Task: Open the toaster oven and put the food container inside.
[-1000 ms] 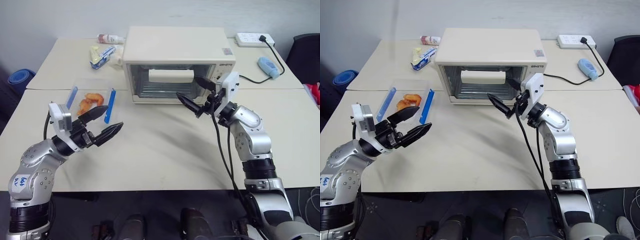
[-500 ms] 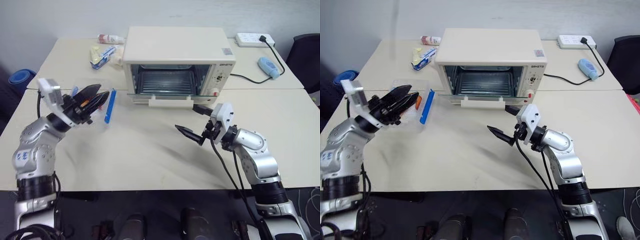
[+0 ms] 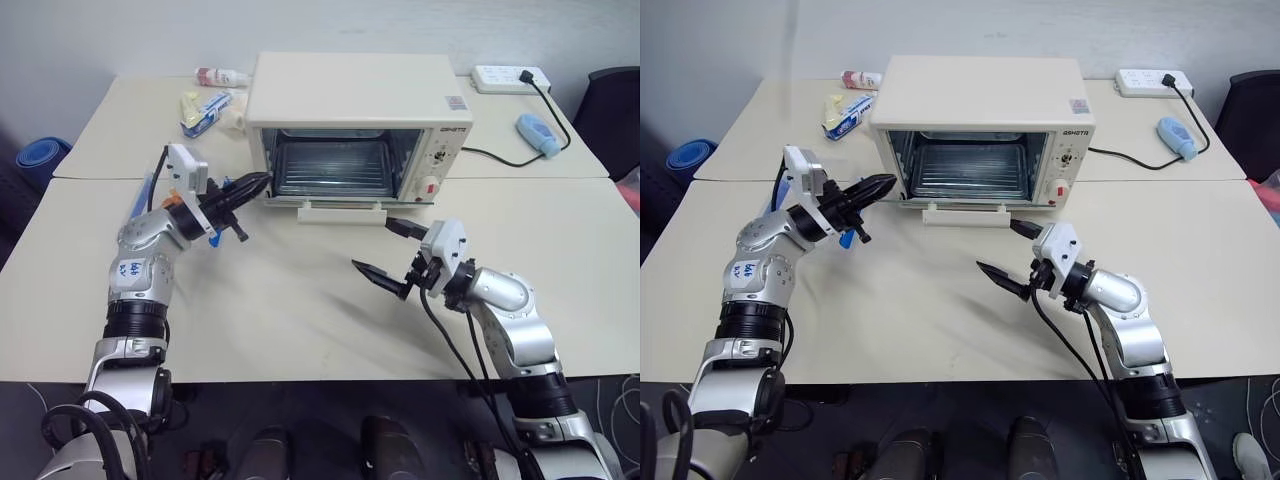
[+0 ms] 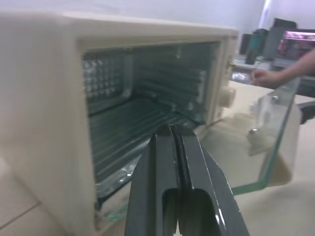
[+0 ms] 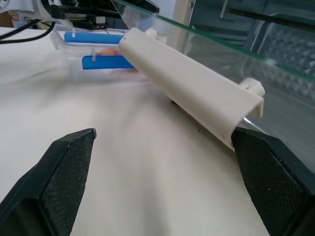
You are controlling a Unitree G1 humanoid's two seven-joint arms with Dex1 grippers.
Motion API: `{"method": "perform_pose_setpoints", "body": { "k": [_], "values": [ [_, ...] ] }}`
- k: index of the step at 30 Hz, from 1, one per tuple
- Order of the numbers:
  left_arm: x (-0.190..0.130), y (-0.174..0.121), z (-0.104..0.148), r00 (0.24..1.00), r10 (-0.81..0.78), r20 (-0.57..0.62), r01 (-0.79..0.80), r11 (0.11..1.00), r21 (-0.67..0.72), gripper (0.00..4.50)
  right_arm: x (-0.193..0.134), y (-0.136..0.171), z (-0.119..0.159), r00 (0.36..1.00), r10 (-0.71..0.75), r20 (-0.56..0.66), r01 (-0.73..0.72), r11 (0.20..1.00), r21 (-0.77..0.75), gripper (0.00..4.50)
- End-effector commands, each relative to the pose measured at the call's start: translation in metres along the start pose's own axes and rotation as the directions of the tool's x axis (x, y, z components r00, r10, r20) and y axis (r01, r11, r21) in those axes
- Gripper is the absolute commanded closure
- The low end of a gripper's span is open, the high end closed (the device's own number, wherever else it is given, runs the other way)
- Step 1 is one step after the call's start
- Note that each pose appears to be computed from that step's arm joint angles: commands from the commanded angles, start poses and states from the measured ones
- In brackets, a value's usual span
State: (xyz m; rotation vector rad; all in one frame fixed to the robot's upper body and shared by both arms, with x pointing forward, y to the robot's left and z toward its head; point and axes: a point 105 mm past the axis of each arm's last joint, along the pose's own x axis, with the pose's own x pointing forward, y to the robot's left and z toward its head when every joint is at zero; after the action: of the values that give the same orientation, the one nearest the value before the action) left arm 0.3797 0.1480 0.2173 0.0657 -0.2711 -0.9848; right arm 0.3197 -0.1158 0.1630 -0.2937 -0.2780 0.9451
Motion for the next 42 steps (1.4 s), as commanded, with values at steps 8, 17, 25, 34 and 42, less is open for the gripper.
{"method": "perform_pose_setpoints", "body": {
  "k": [8, 17, 25, 34, 42],
  "values": [
    [-0.005, -0.037, -0.042, 0.947, -0.109, -0.302, 0.142, 0.986, 0.090, 4.47, -0.103, -0.003, -0.019, 0.962, -0.230, -0.149, 0.223, 0.973, -0.057, 0.00],
    [-0.011, -0.049, -0.059, 0.936, -0.048, -0.349, 0.072, 0.996, 0.056, 4.08, -0.109, -0.012, 0.004, 0.962, -0.255, -0.096, 0.252, 0.967, -0.046, 0.00],
    [-0.067, -0.053, -0.001, 0.989, 0.136, -0.061, -0.141, 0.986, -0.089, 1.85, -0.065, -0.018, 0.035, 0.989, -0.131, 0.073, 0.135, 0.990, -0.043, 0.00],
    [-0.215, -0.046, -0.007, 0.719, 0.659, -0.221, -0.682, 0.729, -0.048, 0.02, -0.023, -0.004, 0.046, 0.982, 0.099, 0.162, -0.081, 0.990, -0.113, 0.00],
    [-0.228, -0.057, -0.012, 0.583, 0.760, -0.288, -0.812, 0.559, -0.168, 0.02, -0.014, 0.002, 0.042, 0.971, 0.174, 0.165, -0.153, 0.980, -0.129, 0.00]
  ]
}}
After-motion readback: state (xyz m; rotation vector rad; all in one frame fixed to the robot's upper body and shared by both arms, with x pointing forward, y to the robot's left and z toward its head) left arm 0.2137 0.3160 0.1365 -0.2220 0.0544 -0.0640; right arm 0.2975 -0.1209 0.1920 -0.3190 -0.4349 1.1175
